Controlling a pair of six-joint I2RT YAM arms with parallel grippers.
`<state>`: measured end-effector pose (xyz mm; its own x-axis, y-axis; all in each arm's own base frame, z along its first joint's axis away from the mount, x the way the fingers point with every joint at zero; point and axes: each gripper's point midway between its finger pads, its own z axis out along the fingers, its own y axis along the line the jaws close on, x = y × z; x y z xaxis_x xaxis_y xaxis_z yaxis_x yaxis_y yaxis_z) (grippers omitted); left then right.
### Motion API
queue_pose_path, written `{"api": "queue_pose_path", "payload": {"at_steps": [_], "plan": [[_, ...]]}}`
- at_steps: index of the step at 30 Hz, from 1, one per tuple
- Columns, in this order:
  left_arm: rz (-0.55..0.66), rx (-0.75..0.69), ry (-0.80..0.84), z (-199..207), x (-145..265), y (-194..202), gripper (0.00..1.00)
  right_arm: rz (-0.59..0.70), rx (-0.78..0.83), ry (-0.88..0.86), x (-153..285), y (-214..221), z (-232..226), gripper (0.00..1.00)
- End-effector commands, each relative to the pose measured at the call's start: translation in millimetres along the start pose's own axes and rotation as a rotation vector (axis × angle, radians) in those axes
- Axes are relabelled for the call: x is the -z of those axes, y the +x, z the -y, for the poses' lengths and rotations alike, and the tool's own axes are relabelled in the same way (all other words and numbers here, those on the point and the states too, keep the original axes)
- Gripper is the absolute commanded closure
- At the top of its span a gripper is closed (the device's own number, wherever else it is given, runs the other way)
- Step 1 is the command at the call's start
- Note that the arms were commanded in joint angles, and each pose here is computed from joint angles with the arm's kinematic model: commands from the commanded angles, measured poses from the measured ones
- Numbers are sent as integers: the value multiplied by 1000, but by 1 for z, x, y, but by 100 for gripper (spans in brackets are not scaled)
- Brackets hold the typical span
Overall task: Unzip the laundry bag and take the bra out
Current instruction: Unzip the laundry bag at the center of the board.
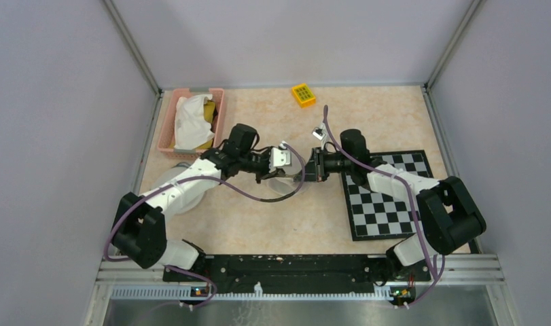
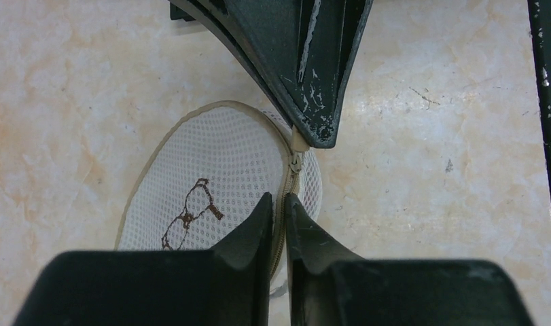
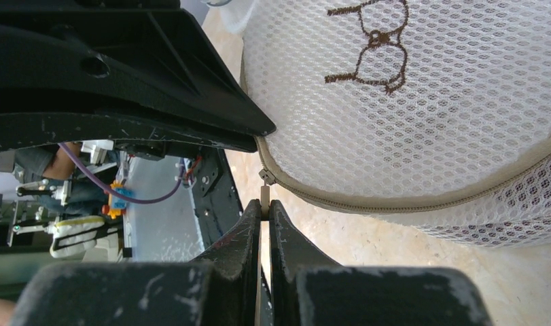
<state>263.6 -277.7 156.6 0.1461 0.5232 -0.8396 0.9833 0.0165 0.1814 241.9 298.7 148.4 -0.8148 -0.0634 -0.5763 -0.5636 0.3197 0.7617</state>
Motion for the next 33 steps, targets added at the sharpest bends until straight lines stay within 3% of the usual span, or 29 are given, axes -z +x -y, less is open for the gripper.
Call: {"api": "queue_pose_path", "payload": {"at_steps": [1, 14, 16, 21, 24, 27, 33], "plan": [[-6, -5, -95, -16, 17, 3, 97, 54, 53, 4, 8, -16, -3, 100], [-57, 15, -201, -38, 32, 29, 99, 104, 9, 100, 22, -20, 24, 100], [-26, 18, -185, -38, 30, 20, 93, 102, 4, 79, 21, -18, 21, 100], [86, 1, -56, -20, 24, -13, 60, 85, 41, 24, 14, -18, 3, 100], [93, -26, -17, -12, 17, -26, 51, 72, 58, -3, 10, -16, -7, 100], [89, -30, 14, -7, 9, -30, 47, 63, 68, -19, 7, -16, -12, 100], [68, -51, 33, -7, -9, -28, 50, 68, 63, -37, 5, -22, -19, 100]]}}
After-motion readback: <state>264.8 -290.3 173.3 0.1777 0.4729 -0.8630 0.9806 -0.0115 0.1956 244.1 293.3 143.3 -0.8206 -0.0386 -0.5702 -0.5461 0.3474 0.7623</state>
